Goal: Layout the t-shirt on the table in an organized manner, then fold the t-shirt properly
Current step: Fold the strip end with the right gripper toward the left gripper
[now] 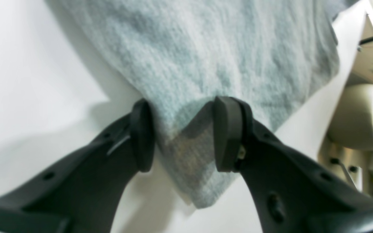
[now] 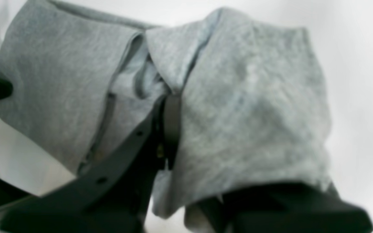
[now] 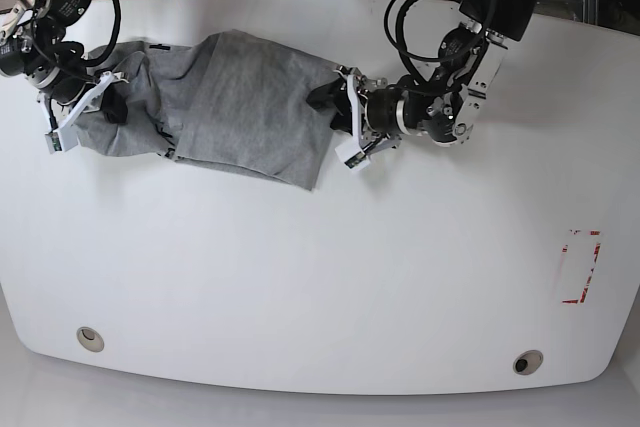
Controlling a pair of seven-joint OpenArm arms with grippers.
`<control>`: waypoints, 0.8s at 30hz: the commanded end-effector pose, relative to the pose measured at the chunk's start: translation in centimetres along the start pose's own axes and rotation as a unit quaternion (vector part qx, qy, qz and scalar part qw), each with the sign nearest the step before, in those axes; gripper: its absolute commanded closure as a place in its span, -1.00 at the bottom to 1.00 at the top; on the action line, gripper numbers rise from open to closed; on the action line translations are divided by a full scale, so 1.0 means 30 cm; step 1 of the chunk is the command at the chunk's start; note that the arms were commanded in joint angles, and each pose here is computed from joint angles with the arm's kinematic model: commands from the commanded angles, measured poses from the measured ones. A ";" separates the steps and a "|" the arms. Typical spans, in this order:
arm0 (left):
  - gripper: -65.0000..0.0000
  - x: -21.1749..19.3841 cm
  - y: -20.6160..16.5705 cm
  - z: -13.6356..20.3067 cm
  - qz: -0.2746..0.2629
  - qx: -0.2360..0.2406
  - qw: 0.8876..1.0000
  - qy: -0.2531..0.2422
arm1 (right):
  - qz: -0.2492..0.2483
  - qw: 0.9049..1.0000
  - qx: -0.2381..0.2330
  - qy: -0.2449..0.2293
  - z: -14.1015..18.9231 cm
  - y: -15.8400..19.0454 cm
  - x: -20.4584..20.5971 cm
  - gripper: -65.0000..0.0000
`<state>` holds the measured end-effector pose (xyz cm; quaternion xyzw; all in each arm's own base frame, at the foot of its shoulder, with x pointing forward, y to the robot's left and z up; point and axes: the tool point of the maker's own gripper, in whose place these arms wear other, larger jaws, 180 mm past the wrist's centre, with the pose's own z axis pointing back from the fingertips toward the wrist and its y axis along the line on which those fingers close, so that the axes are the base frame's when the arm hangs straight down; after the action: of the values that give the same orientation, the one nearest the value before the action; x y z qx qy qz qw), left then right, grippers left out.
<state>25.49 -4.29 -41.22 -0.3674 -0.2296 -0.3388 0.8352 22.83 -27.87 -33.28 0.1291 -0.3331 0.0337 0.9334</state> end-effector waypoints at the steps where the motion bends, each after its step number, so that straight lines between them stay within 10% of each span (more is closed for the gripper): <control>1: 0.22 0.059 -0.024 -0.008 -0.008 -0.010 1.000 -0.021 | 0.033 0.998 -0.004 -0.046 0.035 0.024 0.100 0.77; 24: 0.22 0.111 -0.145 -0.109 0.019 -0.034 0.999 -0.028 | 0.065 0.990 0.101 -0.075 -0.093 0.322 0.175 0.76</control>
<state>23.85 -9.15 -40.96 -0.3913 -0.2083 -0.3237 0.8359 25.92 -18.23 -31.62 0.2000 -0.3724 0.1115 0.8994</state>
